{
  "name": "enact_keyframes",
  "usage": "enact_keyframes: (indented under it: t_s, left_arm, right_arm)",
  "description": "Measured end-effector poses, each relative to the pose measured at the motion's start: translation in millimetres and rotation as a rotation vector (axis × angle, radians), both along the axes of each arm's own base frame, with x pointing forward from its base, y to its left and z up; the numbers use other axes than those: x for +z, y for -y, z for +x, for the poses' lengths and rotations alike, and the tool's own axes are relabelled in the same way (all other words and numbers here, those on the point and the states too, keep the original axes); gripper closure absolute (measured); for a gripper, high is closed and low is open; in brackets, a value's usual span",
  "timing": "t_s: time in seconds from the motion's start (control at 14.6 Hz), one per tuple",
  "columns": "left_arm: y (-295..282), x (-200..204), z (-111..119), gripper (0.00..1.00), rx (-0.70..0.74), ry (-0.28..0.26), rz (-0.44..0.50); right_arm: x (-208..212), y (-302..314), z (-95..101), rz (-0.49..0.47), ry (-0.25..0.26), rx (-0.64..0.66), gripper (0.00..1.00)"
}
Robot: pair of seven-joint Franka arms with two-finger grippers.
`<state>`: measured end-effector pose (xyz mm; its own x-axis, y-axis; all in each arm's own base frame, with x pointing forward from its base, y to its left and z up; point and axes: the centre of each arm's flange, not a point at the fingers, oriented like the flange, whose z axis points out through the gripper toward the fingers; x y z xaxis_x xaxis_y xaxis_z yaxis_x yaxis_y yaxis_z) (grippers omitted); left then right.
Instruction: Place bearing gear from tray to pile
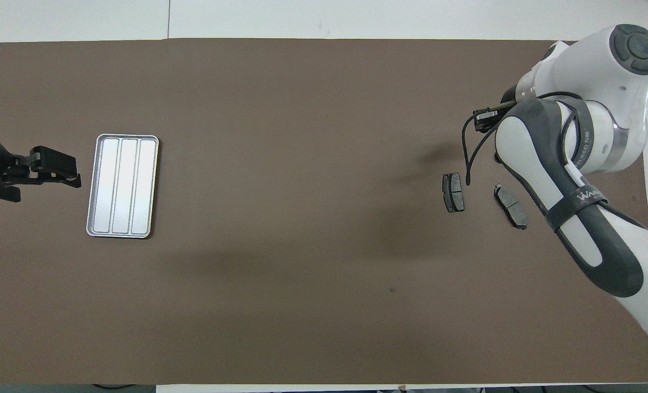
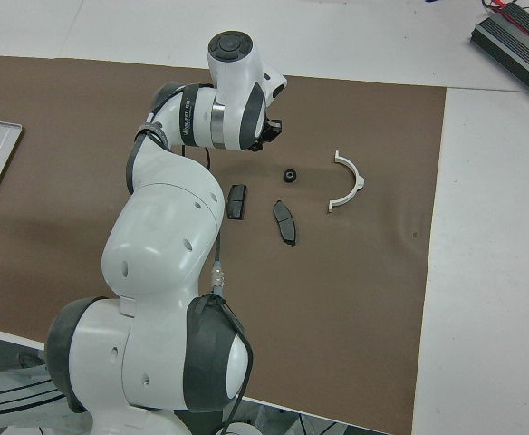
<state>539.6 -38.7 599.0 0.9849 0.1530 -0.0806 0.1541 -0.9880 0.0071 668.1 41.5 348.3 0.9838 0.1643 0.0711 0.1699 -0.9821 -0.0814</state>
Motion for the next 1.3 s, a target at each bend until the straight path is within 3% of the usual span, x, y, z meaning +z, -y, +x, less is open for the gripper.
enact_keyframes:
  t_s: [0.69,1.03,1.24,1.3]
  left_arm:
    - [0,0,0,0.00,0.000,0.001,0.000]
    - [0,0,0,0.00,0.000,0.001,0.000]
    - [0,1,0,0.00,0.000,0.001,0.000]
    - [0,1,0,0.00,0.000,0.001,0.000]
  right_arm:
    - [-57,11,-10.9,-0.007,-0.019,0.018,0.76]
    - [-60,10,-12.1,-0.008,-0.019,0.020,0.76]
    - [-60,5,-12.7,-0.007,-0.016,0.028,0.65]
    - [-56,3,-12.7,-0.006,-0.012,0.030,0.54]
